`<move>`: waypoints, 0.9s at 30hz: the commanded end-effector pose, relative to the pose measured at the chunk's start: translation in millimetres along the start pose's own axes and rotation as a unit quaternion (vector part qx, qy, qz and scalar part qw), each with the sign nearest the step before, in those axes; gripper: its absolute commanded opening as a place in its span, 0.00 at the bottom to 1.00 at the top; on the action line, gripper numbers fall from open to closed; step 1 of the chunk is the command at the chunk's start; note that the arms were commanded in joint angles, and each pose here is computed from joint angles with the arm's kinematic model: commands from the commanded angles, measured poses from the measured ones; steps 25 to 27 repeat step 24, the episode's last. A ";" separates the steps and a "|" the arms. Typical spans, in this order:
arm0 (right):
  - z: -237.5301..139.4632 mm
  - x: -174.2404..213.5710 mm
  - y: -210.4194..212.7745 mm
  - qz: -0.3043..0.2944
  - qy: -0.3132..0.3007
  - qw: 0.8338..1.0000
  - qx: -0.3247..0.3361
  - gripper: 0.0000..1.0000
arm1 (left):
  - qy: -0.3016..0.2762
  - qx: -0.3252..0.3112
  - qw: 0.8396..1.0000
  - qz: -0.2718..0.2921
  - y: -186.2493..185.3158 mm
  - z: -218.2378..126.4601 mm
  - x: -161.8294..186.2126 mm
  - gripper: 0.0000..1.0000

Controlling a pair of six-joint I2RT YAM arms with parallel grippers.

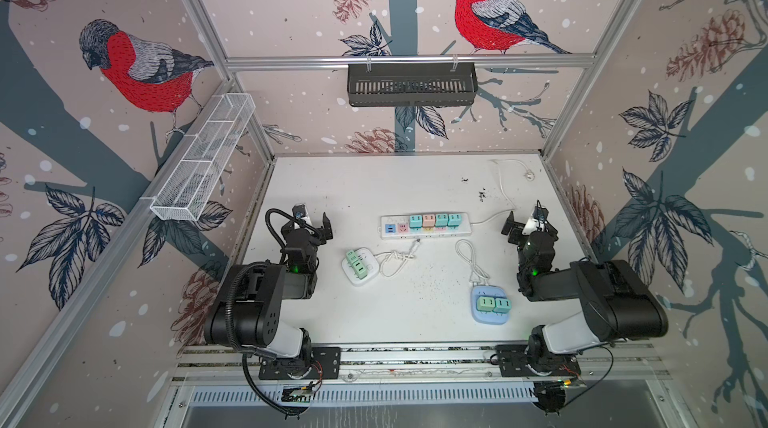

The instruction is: Insert the plug

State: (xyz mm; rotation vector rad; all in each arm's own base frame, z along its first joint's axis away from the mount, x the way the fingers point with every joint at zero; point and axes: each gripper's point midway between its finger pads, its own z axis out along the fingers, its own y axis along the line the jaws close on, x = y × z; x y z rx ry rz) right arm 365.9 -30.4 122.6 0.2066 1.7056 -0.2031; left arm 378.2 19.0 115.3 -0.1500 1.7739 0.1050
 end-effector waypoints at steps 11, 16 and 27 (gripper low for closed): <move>1.0 -4.8 1.4 0.007 -0.007 1.000 -0.004 1.00 | -0.013 -0.012 1.000 -0.003 3.8 0.8 -7.5 0.98; 2.3 -4.2 1.7 0.008 -0.005 1.000 -0.008 1.00 | -0.013 -0.012 1.000 -0.004 3.9 0.8 -7.7 0.98; 2.5 -4.1 1.8 0.009 -0.004 1.000 -0.011 1.00 | -0.014 -0.012 1.000 -0.004 3.9 0.9 -8.2 0.98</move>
